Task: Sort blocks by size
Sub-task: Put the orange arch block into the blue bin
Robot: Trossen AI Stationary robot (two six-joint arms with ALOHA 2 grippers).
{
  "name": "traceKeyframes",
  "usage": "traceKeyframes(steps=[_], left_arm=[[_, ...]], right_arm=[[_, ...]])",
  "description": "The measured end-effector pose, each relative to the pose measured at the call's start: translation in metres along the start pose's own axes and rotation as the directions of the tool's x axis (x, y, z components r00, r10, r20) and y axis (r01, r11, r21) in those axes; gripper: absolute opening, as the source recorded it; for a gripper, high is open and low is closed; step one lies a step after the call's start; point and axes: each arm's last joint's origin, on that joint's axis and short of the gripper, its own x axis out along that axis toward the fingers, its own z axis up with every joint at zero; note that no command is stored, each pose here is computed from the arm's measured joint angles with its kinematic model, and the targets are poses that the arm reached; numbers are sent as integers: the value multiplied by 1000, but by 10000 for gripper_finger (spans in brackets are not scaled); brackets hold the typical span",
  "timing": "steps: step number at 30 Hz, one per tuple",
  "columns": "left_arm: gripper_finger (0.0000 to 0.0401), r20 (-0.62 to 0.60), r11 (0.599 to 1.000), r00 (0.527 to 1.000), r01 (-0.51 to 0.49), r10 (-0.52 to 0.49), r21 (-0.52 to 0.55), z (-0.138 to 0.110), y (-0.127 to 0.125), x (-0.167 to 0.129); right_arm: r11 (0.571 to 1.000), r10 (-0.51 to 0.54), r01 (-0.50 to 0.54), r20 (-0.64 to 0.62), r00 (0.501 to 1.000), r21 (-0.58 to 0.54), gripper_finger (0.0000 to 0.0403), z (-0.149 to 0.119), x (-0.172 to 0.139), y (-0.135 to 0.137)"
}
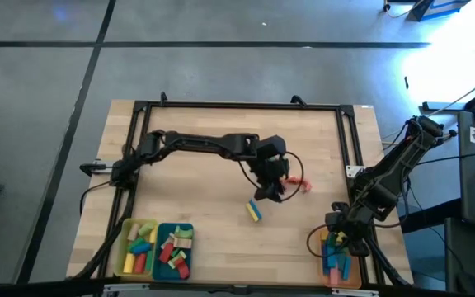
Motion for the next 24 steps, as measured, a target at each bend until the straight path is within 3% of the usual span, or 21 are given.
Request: traceKeyframes(steps=[5, 8, 14, 19, 24], left_arm=[[180, -82, 995, 997, -2, 10, 96, -2, -19, -27], [180, -105, 995, 994, -1, 13, 104, -3, -26, -38], [180, -142, 996, 990, -8, 21, 89, -5, -34, -61], [180, -162, 998, 986, -29, 36, 47, -24, -38, -78], [180, -108, 989, 983, -151, 149, -12, -50, -43, -104]], right_arm=[[999, 24, -25, 41, 999, 25, 198, 9, -12, 3], [999, -17, 13, 116, 993, 33, 198, 19, -24, 2], [977, -208, 187, 274, 939, 99, 198, 36, -38, -15], [937, -332, 276, 301, 894, 216, 198, 47, -43, -34], [888, -428, 334, 303, 851, 317, 198, 54, -49, -55]])
